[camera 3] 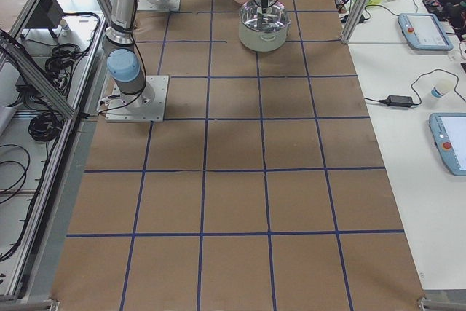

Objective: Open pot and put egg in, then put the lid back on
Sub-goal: 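Grasp the lid knob with the right gripper while the left gripper lowers over the egg, then lift the glass lid off the pot and move it aside with the right gripper, then close the left gripper around the brown egg in the pink bowl, then lift the egg with the left gripper and carry it over the pot, then lower the egg into the pot and open the left gripper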

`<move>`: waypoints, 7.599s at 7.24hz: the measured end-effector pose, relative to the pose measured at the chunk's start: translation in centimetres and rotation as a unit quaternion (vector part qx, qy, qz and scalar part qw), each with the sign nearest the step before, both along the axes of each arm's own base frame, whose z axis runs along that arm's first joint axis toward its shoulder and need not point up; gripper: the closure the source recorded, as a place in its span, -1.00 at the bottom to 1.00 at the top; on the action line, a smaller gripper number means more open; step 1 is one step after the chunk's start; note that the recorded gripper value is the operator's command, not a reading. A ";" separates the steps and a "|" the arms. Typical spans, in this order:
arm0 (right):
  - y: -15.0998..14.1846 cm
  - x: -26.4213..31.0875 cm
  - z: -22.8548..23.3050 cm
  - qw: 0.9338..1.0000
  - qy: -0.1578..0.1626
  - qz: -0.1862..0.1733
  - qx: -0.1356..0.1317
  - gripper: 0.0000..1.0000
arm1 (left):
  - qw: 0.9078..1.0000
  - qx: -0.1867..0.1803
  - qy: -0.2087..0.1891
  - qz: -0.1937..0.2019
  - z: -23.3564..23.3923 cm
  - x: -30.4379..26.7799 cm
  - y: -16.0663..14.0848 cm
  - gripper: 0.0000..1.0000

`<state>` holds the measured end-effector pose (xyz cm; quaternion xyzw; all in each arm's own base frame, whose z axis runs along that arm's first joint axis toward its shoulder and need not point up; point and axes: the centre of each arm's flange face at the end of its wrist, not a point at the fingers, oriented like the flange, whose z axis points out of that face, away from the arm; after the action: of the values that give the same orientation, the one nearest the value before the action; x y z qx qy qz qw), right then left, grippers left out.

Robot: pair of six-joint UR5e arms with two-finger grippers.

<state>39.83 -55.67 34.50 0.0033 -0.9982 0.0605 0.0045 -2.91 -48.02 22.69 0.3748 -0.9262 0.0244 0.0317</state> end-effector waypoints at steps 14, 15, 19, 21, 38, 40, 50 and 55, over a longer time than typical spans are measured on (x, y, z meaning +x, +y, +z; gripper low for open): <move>-0.7 -2.9 4.3 0.999 -0.012 -0.004 -0.033 0.90 | 0.999 0.004 -0.036 0.023 -2.3 -1.2 -0.8 -0.91; -0.7 -5.1 6.2 0.999 -0.018 -0.015 -0.022 0.94 | 0.999 0.004 -0.036 0.023 -2.3 -1.2 -0.8 -0.91; 1.8 -19.2 13.9 0.998 -0.016 -0.034 0.050 0.99 | 0.999 0.008 -0.035 0.021 -2.7 -1.2 -0.6 -0.76; 3.4 -22.4 14.7 0.999 -0.009 0.005 0.048 1.00 | 0.999 0.007 -0.035 0.020 -2.6 -1.2 -0.6 -0.59; 4.9 -26.5 15.0 0.999 0.011 0.019 0.023 1.00 | 0.999 -0.005 -0.034 0.015 -1.5 -1.1 -1.5 0.64; 4.9 -26.5 15.0 0.999 0.011 0.019 0.023 1.00 | 0.999 -0.013 -0.036 0.009 0.6 -1.6 -2.4 0.64; 4.8 -26.5 14.9 0.999 0.011 0.019 0.024 1.00 | 0.987 -0.061 0.037 -0.145 13.4 -20.1 -7.0 0.64; 4.9 -26.4 14.9 0.999 0.011 0.021 0.025 1.00 | 0.981 -0.050 0.032 -0.186 8.1 -24.8 -8.0 0.63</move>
<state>13.40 -50.78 49.40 0.0248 -0.9990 0.0355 0.0142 -27.68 -55.99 30.84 0.1945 -0.9759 0.0521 0.0842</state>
